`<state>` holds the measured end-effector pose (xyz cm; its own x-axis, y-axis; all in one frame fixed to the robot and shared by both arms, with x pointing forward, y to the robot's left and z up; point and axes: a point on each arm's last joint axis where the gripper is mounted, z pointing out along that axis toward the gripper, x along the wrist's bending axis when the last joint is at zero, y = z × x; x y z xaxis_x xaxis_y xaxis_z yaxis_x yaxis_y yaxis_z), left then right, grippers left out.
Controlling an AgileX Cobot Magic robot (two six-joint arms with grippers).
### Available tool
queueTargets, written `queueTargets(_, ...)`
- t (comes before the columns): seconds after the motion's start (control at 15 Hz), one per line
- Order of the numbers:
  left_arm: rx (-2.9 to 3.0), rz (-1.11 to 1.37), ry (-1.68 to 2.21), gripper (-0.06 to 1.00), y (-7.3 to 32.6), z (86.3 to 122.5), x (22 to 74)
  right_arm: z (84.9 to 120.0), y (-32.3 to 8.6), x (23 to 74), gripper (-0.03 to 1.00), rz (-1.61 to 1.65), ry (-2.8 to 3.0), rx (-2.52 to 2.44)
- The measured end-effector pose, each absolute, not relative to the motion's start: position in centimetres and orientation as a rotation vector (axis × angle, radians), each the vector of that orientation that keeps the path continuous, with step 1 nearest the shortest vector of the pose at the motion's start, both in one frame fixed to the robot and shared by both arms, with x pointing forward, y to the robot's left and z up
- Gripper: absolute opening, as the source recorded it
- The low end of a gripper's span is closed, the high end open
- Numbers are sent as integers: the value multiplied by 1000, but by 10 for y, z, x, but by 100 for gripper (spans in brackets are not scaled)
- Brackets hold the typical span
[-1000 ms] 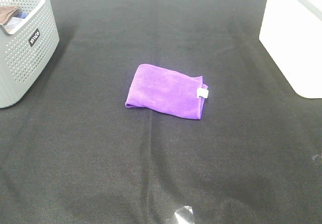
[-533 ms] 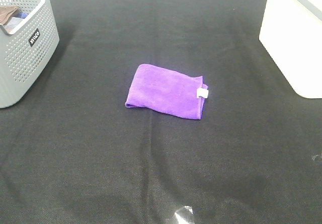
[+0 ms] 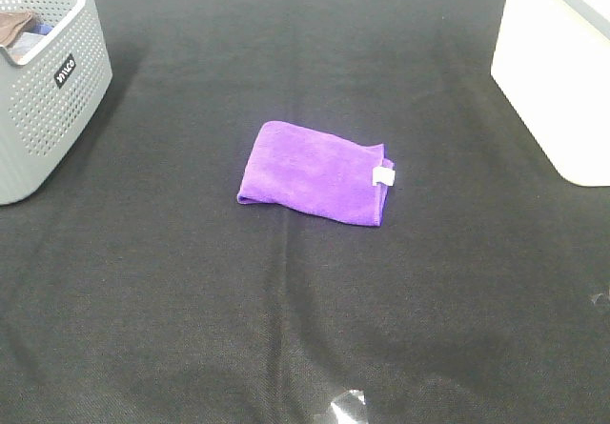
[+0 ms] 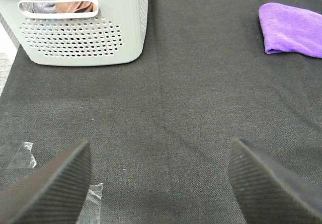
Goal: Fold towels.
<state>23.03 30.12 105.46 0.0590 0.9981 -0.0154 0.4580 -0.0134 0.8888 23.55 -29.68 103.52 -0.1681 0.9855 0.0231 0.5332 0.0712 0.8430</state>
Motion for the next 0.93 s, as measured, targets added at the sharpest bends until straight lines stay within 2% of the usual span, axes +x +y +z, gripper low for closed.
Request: queueTargets(0.93,1542,931,1545,70,301,1055,230,1035,-297,236,73,942,1675,1582)
